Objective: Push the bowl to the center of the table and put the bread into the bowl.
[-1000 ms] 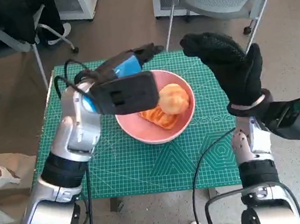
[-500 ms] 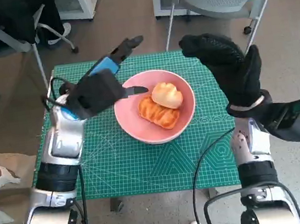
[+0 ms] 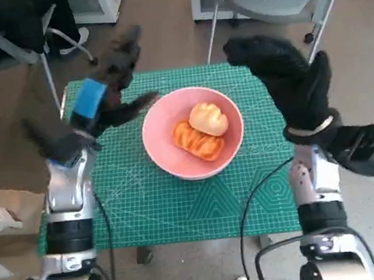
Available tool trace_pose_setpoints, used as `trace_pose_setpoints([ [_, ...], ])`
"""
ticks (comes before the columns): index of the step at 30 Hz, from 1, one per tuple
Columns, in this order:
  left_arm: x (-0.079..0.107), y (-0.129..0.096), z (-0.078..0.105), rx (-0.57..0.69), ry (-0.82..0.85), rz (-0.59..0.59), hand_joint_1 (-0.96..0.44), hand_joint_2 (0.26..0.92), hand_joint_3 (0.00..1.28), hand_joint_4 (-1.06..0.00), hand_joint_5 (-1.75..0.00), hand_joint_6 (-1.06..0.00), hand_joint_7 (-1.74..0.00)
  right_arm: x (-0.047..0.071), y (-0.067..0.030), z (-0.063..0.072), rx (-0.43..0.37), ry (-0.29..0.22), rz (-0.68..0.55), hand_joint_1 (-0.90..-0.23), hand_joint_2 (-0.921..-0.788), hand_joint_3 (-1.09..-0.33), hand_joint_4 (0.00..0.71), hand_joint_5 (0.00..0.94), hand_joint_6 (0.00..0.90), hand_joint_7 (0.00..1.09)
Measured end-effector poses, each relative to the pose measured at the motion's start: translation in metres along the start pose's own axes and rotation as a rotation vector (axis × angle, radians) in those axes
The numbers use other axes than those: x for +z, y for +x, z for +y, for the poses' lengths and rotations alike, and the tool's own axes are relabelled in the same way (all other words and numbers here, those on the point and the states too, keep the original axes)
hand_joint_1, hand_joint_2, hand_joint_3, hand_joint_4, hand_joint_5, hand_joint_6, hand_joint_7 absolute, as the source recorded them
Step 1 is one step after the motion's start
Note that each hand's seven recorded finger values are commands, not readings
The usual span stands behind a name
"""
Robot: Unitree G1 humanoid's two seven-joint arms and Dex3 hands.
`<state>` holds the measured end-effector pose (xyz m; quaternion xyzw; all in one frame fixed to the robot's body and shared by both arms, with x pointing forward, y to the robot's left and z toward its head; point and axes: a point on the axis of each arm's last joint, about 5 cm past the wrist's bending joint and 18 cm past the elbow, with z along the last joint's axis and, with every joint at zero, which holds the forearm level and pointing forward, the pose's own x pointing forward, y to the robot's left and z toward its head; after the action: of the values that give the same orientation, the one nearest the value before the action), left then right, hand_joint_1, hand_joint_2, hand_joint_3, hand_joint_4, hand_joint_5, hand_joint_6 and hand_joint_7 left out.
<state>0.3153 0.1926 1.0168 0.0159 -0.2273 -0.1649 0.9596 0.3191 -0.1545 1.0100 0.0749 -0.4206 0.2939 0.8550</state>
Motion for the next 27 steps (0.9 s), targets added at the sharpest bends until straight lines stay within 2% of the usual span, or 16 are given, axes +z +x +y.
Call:
trace_pose_setpoints([
  [5,-0.001,-0.011,-0.001,0.028,-0.050,-0.128,-0.75,0.921,0.40,0.00,0.00,-0.02,-0.18,0.004,0.0070,0.000,0.013,-0.007,-0.029,-0.682,-0.921,-0.874,0.118,0.000,-0.001,0.33],
  [15,0.003,-0.025,-0.004,0.026,-0.052,-0.215,-0.76,0.921,0.44,0.00,0.00,-0.02,-0.19,0.010,0.0200,-0.001,0.040,-0.039,-0.090,-0.683,-0.921,-0.863,0.121,0.002,0.000,0.32],
  [27,0.006,-0.027,-0.009,0.030,-0.044,-0.301,-0.77,0.921,0.46,0.00,0.00,0.00,-0.23,0.007,0.0244,-0.002,0.067,-0.058,-0.113,-0.682,-0.921,-0.860,0.121,0.001,-0.001,0.32],
])
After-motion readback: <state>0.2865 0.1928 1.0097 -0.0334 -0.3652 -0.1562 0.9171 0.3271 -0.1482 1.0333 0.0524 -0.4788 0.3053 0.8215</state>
